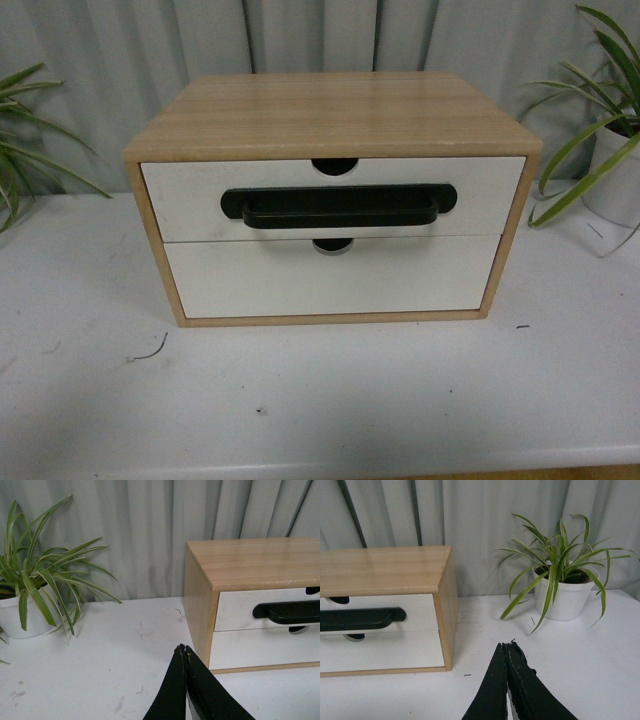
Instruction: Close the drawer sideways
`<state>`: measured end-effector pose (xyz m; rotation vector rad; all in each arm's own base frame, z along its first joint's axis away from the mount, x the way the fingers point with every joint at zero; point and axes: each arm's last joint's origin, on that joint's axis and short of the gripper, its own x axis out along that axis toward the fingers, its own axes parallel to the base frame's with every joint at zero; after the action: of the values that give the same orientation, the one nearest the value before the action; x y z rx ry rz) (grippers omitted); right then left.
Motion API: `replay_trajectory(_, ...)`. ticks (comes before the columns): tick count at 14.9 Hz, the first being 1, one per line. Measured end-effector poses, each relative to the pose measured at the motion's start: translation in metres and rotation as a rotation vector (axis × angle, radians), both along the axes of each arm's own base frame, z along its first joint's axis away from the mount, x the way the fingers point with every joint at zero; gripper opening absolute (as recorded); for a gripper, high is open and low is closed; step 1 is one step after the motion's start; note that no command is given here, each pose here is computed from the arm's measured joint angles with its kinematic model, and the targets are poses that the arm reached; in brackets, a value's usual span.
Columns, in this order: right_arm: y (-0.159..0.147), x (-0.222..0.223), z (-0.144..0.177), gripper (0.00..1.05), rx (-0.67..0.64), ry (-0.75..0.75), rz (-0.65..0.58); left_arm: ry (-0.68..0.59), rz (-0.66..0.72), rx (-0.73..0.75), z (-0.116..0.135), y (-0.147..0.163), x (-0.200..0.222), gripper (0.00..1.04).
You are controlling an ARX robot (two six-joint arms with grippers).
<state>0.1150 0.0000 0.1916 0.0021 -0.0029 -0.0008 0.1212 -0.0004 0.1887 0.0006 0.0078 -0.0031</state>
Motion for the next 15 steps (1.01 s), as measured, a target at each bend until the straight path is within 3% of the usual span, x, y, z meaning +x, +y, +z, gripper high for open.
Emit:
replay_trajectory(8,0.0,-0.015,-0.024,0.02,0.0,0.027,0.0,-0.033,0.0,0.0,-0.016,0.0,-0.011,0.02)
replay_trajectory(15,0.0,-0.018,-0.024,0.02,-0.003,-0.002,0.0,-0.007,0.0,-0.001,-0.022,0.0,-0.024,0.05)
